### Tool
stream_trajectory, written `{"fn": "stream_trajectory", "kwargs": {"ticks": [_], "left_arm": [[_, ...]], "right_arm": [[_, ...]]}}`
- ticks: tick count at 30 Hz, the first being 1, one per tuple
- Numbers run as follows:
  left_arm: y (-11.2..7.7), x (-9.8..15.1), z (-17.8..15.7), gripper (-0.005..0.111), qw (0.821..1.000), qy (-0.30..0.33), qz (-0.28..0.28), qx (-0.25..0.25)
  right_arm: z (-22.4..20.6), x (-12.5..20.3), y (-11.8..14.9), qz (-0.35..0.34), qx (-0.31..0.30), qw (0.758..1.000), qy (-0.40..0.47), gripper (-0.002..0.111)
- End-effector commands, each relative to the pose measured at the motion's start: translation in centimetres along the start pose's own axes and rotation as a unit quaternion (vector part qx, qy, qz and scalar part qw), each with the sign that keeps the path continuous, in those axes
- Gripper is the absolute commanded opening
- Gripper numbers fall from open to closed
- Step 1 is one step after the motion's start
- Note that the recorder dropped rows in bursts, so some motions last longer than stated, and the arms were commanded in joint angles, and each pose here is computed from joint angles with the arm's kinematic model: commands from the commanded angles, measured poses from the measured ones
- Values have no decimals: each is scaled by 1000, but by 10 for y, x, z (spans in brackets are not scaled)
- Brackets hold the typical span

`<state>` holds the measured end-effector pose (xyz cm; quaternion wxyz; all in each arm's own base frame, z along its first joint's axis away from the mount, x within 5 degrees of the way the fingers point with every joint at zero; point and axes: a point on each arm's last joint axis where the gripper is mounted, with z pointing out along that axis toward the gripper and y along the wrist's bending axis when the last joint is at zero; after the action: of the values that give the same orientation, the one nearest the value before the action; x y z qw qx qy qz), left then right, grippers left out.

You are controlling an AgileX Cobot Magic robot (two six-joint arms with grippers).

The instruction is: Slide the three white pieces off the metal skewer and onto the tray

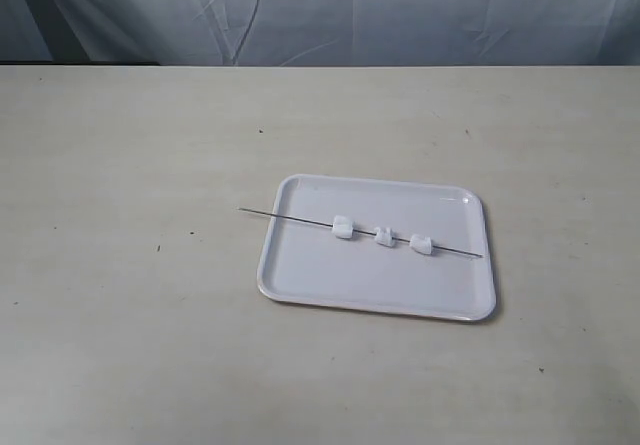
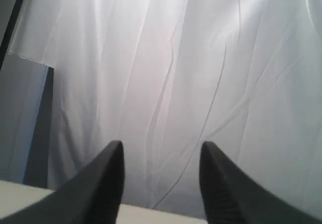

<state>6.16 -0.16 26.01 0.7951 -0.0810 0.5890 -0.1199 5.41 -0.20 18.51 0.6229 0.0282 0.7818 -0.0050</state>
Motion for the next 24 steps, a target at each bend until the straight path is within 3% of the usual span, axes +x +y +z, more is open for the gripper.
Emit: {"fn": "stream_trajectory", "kwargs": {"ticks": [1, 5, 8, 14, 18, 20, 24], "left_arm": [[5, 6, 3, 22, 992, 107, 43, -44], [4, 6, 12, 1, 990, 116, 69, -34], [5, 9, 22, 0, 983, 151, 102, -37], [6, 17, 52, 0, 966, 225, 118, -37], [-5, 25, 76, 0, 952, 266, 150, 17], [-18, 34, 91, 0, 933, 287, 202, 81], [-30, 53, 122, 0, 908, 331, 227, 123]], "right_arm": [[0, -1, 0, -5, 2, 1000, -5, -1], [0, -1, 0, -5, 2, 1000, -5, -1], [0, -1, 0, -5, 2, 1000, -5, -1], [0, -1, -1, -20, 7, 1000, -7, -1], [0, -7, -2, -42, 13, 998, -41, -1], [-1, -13, -2, -42, 12, 997, -71, -1], [-3, -22, -1, -40, 10, 991, -124, -1]]}}
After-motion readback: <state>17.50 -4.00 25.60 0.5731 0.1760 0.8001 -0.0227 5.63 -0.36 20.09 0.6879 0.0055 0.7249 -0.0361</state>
